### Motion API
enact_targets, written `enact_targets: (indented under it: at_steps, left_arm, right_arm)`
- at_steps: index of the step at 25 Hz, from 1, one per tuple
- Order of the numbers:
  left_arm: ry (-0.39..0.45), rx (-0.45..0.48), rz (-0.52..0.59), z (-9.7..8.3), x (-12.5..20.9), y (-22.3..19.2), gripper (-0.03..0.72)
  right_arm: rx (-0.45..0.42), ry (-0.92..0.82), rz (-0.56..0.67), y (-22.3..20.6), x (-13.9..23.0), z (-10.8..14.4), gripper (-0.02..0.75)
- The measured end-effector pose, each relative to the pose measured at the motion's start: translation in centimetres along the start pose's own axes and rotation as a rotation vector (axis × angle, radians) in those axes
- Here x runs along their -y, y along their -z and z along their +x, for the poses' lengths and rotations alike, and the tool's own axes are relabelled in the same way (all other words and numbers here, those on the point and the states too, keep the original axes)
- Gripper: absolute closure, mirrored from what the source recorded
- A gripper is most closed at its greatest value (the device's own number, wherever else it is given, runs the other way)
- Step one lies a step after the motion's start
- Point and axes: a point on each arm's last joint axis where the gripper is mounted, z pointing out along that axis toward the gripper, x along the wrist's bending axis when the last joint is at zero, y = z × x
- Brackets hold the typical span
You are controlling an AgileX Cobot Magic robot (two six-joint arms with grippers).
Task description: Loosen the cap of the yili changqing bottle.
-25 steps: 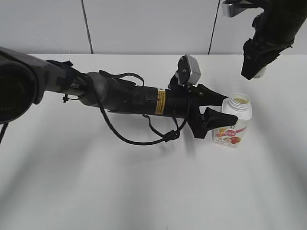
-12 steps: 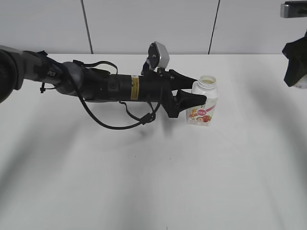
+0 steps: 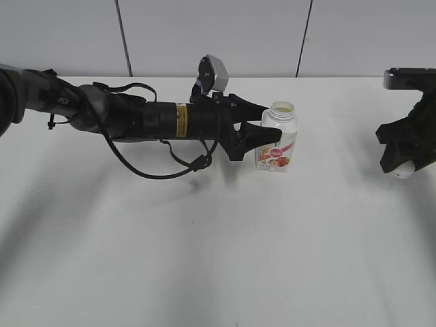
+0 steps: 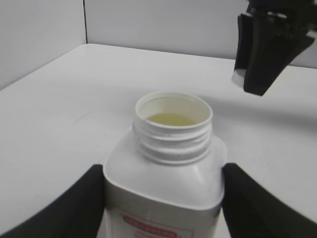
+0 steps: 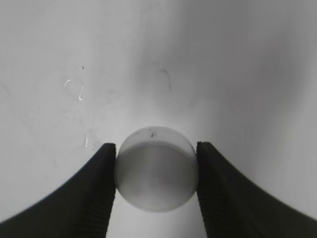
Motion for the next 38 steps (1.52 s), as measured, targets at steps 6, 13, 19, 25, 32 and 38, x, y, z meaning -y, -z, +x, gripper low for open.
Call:
enact_targets:
  at_steps: [6, 13, 19, 25, 32, 38]
  left_arm:
    - [0.000, 0.003, -0.003, 0.0, 0.0, 0.0, 0.251]
    - [-0.007, 0.019, -0.008, -0.2, -0.1, 0.0, 0.251]
    - [-0.012, 0.030, -0.008, -0.3, -0.1, 0.0, 0.251]
    - [0.019, 0.039, 0.015, -0.3, 0.2, 0.1, 0.084]
    - [-0.022, 0.099, 0.124, 0.3, 1.3, 2.2, 0.059]
    - [-0.037, 0.068, 0.169, 2.4, -0.6, 6.7, 0.097]
  right_arm:
    - [-0.005, -0.035, 0.050, -4.1, 0.3, -0.5, 0.348]
    - [-0.010, -0.057, 0.025, -4.9, 0.0, -0.6, 0.349]
    - [-0.011, -0.060, 0.023, -4.9, 0.0, -0.6, 0.228]
    - [-0.015, -0.059, 0.034, -4.9, 0.1, -0.5, 0.162]
    - [-0.018, -0.055, 0.028, -3.8, 0.1, -0.4, 0.160]
    - [-0.010, -0.046, -0.034, -1.5, -0.2, -0.1, 0.160]
